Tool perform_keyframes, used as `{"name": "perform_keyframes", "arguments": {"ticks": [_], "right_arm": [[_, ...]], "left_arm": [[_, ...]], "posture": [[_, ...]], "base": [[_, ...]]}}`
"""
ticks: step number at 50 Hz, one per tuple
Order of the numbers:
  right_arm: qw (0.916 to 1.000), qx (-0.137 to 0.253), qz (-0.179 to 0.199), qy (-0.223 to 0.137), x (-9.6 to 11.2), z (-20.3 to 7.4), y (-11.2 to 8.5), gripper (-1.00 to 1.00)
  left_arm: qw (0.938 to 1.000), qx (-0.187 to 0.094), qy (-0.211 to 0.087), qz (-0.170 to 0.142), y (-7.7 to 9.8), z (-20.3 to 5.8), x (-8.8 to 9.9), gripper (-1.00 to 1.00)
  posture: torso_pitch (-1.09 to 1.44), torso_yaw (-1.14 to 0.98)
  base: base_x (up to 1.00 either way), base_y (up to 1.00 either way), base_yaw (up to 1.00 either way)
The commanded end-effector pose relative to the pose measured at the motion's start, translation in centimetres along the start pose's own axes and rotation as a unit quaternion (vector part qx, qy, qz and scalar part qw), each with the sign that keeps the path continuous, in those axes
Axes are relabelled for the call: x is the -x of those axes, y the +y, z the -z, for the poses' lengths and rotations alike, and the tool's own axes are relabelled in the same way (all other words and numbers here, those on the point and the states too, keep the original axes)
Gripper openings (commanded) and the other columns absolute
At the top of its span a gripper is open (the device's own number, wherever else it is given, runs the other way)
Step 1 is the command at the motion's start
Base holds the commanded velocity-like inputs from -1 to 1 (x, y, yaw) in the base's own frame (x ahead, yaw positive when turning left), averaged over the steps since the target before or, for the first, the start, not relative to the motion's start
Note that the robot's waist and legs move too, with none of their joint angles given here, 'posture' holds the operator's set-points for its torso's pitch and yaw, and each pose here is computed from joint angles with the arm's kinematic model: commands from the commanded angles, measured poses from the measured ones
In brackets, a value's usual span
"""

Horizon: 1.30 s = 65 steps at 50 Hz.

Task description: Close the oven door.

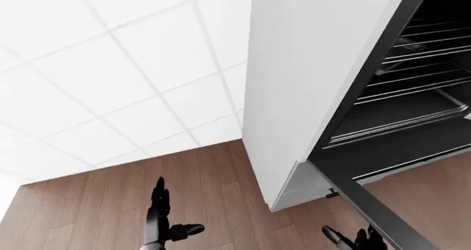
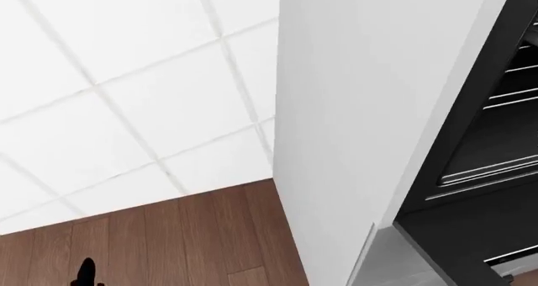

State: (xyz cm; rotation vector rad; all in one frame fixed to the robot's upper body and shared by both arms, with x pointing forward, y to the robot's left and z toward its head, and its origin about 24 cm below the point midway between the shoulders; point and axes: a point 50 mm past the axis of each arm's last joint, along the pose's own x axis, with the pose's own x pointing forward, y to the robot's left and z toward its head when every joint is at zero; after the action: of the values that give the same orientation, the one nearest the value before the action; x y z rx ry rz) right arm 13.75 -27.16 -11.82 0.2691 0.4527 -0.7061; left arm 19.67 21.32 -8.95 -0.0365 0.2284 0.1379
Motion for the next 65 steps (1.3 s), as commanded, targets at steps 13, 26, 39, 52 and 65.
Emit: {"name": "perform_keyframes", "arguments": {"ticks": [13, 26, 39, 52, 65], "right_arm": [[0.9682, -0.177, 0.176, -0.019, 0.9, -0.3, -6.8, 1.0], [0.9245, -0.233, 0.289, -0.087, 5.0, -0.3, -14.9, 1.0], [0.8479, -0.343, 0.348, -0.207, 7.2, -2.3, -19.8, 1.0], [0.7764, -0.39, 0.416, -0.268, 11.3, -3.5, -25.2, 1.0], [0.7847, -0.351, 0.364, -0.359, 8.9, -8.7, -25.3, 1.0]], "left_arm": [[0.9989, 0.036, 0.0, 0.031, -0.7, -0.3, -0.6, 1.0], [0.9983, 0.045, 0.0, 0.037, -0.6, -0.3, -0.6, 1.0], [0.9981, 0.048, -0.001, 0.039, -0.4, -0.3, -0.5, 1.0], [0.9967, 0.061, -0.008, 0.052, -0.9, -0.2, -0.3, 1.0], [0.9954, 0.075, -0.015, 0.057, -0.8, -0.3, -0.4, 1.0]], "posture": [[0.0, 0.0], [0.0, 0.0], [0.0, 0.0], [0.0, 0.0], [0.0, 0.0]], "base": [[0.0, 0.0, 0.0], [0.0, 0.0, 0.0], [0.0, 0.0, 0.0], [0.0, 0.0, 0.0], [0.0, 0.0, 0.0]]}}
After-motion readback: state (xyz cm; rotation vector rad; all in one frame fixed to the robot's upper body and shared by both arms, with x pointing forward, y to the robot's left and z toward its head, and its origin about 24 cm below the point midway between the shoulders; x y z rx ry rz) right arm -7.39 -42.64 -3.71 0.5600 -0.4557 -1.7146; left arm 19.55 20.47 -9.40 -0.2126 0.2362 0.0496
